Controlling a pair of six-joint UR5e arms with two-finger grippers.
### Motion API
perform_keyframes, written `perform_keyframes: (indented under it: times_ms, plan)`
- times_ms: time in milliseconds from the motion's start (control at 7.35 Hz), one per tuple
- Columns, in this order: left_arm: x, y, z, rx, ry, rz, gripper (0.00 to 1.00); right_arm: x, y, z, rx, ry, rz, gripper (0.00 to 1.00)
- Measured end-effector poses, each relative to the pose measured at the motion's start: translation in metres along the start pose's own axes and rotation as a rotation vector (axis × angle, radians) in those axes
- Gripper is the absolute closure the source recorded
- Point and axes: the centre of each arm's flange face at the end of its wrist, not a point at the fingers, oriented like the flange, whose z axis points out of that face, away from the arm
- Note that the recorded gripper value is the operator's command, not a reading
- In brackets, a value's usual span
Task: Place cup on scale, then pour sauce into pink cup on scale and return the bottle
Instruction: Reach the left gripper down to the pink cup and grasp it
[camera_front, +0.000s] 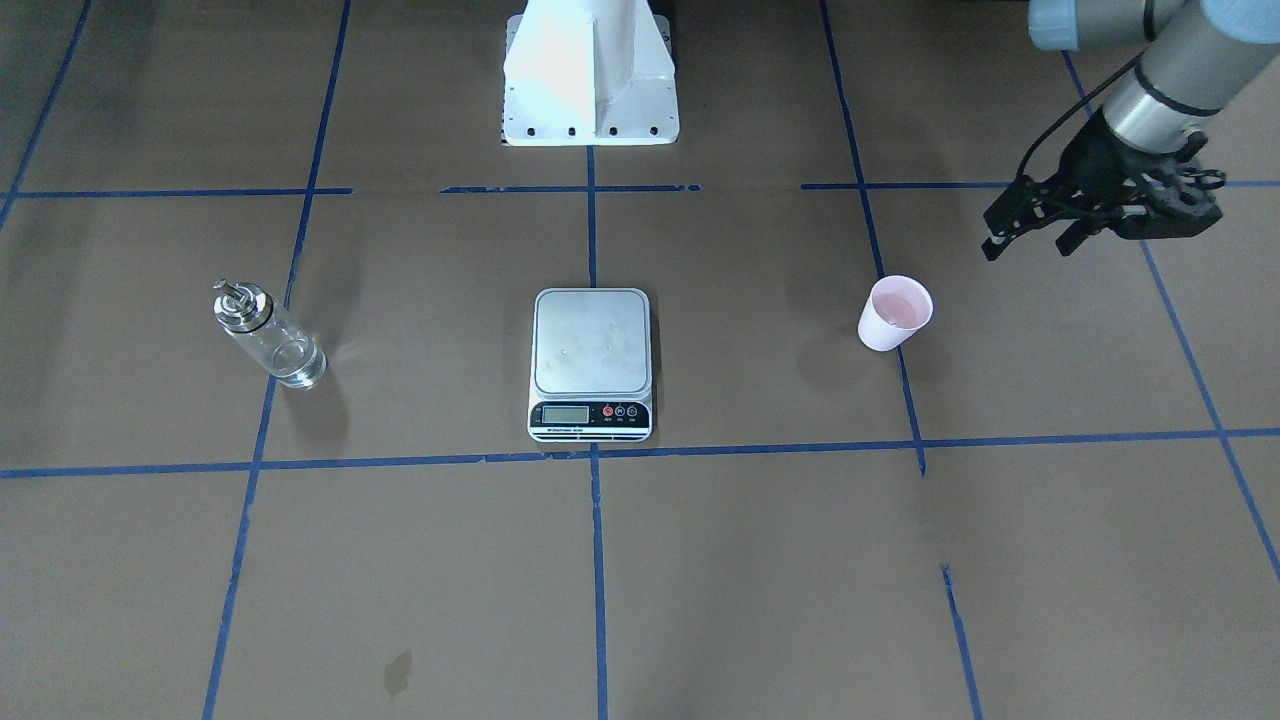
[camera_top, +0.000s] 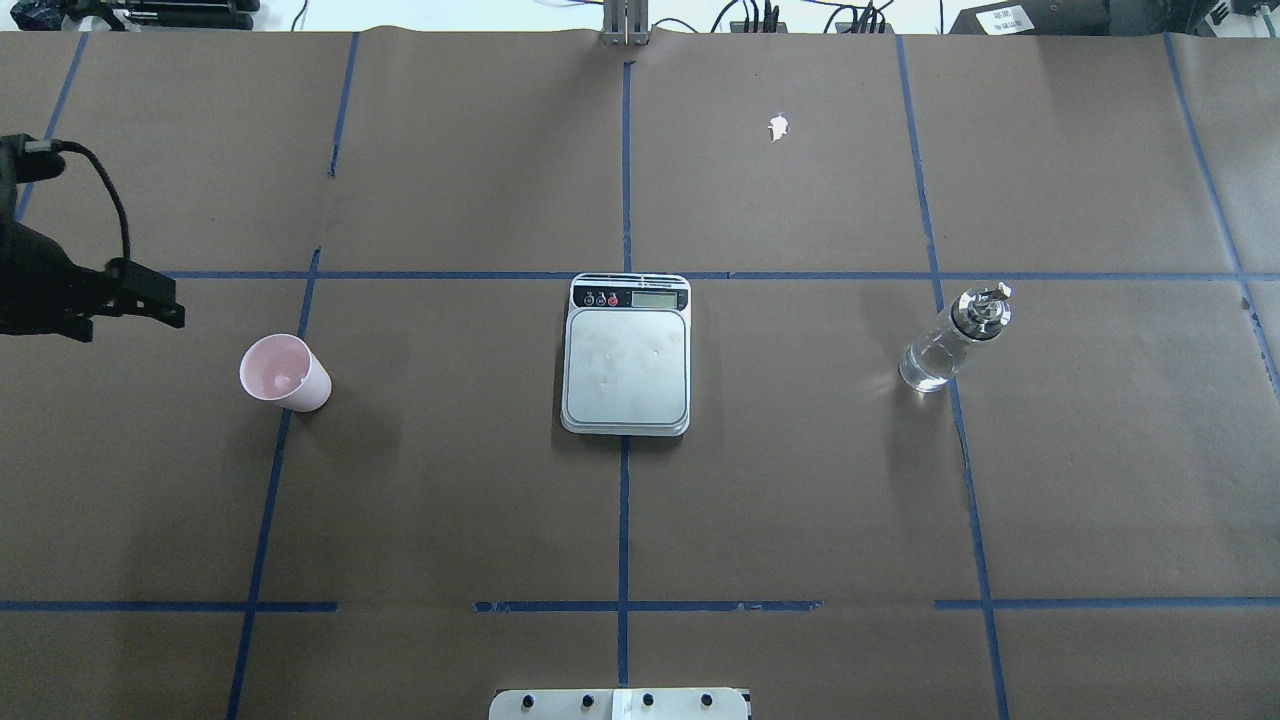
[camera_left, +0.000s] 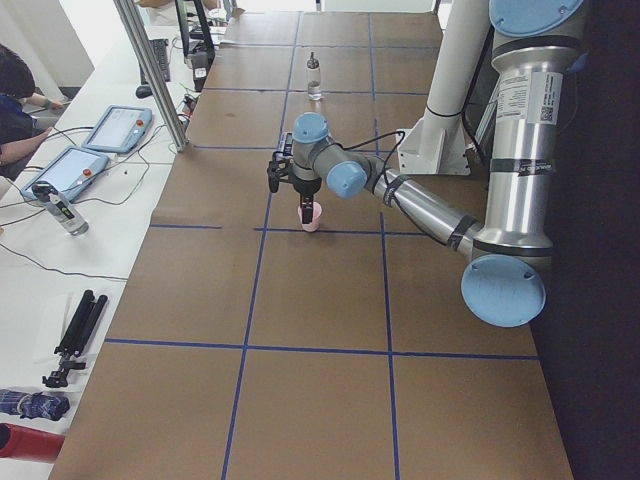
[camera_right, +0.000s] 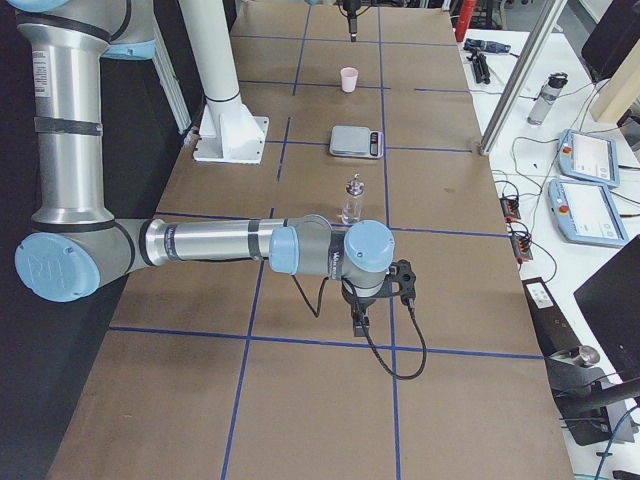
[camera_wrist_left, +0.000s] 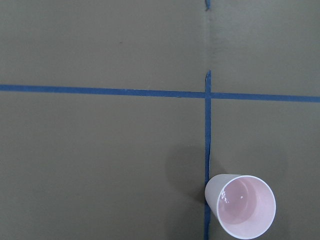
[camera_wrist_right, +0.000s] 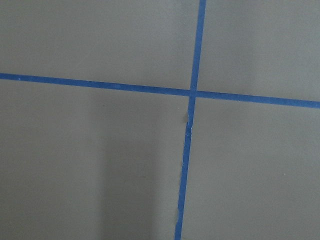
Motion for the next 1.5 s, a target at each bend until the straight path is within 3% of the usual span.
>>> perform_keyframes:
  times_ms: [272, 680, 816, 953, 1089, 1361, 1497]
  plan:
    - [0.025, 0.011, 0.046, 0.000, -0.010, -0.080, 0.00, -0.004, 0.001, -0.002, 0.005, -0.002, -0.001, 0.00]
    - [0.036, 0.019, 0.083, -0.018, -0.036, -0.083, 0.01, -0.007, -0.002, -0.005, 0.010, -0.001, 0.002, 0.00]
    - [0.038, 0.019, 0.090, -0.022, -0.040, -0.078, 0.03, -0.007, -0.002, -0.004, 0.009, -0.002, 0.004, 0.00]
    - [0.038, 0.018, 0.096, -0.023, -0.040, -0.074, 0.11, -0.007, -0.002, -0.004, 0.009, -0.003, 0.004, 0.00]
    - [0.036, 0.016, 0.102, -0.024, -0.040, -0.071, 0.28, -0.008, -0.002, -0.005, 0.010, -0.003, 0.003, 0.00]
    - [0.032, 0.014, 0.109, -0.024, -0.040, -0.066, 0.88, -0.009, -0.002, -0.006, 0.013, -0.004, 0.001, 0.00]
    - [0.032, 0.014, 0.110, -0.024, -0.040, -0.064, 1.00, -0.010, -0.002, -0.006, 0.013, -0.005, 0.000, 0.00]
